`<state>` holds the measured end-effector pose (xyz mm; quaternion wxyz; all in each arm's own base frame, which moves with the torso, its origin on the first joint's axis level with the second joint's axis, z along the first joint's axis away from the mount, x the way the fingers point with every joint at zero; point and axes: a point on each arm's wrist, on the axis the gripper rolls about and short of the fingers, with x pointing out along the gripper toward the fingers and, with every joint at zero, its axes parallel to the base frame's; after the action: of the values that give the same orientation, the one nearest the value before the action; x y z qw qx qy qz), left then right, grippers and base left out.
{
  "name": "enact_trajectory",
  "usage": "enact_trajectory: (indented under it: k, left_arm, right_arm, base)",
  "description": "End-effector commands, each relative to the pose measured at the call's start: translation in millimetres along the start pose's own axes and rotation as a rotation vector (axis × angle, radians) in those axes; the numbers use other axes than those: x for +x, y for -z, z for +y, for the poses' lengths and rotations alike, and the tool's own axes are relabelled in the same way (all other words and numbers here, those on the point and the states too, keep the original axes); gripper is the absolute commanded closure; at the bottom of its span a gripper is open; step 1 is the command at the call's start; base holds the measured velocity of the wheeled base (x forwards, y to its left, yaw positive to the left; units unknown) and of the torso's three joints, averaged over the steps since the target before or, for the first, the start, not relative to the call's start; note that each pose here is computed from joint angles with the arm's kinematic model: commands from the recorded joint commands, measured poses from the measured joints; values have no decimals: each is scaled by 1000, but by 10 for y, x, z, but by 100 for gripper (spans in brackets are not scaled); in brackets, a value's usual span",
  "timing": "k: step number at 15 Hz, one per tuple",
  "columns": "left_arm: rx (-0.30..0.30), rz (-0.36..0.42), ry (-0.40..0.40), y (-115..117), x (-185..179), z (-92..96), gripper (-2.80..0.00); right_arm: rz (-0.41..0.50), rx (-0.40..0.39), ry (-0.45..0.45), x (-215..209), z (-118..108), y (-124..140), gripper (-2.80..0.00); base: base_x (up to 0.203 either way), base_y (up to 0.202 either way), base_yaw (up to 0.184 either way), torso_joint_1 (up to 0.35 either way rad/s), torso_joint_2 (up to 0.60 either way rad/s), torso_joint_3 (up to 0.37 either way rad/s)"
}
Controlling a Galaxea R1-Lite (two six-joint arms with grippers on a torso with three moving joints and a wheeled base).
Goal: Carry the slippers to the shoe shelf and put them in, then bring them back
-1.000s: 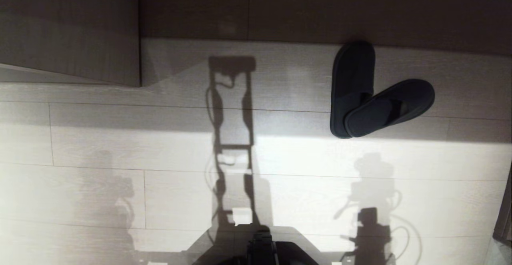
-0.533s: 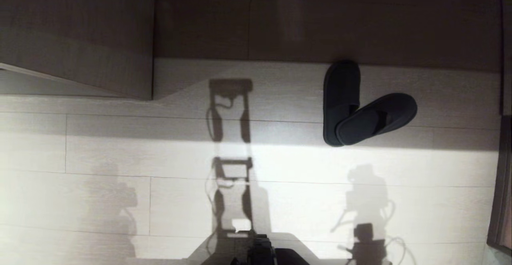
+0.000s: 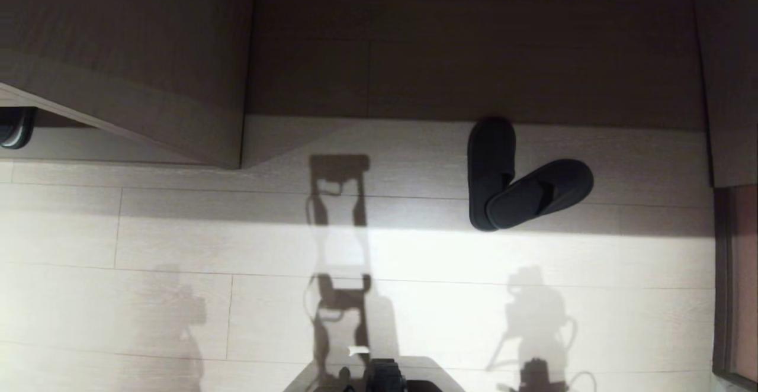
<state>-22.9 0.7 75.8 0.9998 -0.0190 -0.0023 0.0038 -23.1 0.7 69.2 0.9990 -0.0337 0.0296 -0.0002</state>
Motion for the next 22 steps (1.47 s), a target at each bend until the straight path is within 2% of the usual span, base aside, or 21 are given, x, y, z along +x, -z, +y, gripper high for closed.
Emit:
enact_trajectory:
  k: [1, 22]
  left_arm:
    - [0, 0, 0, -1, 1, 0, 0]
    - [0, 0, -2, -1, 1, 0, 0]
  right_arm:
    - [2, -1, -1, 11, 8, 119, 0]
    - [2, -1, -1, 11, 8, 119, 0]
  base:
    - [0, 0, 0, -1, 5, 201]
    - [0, 0, 0, 2, 2, 203]
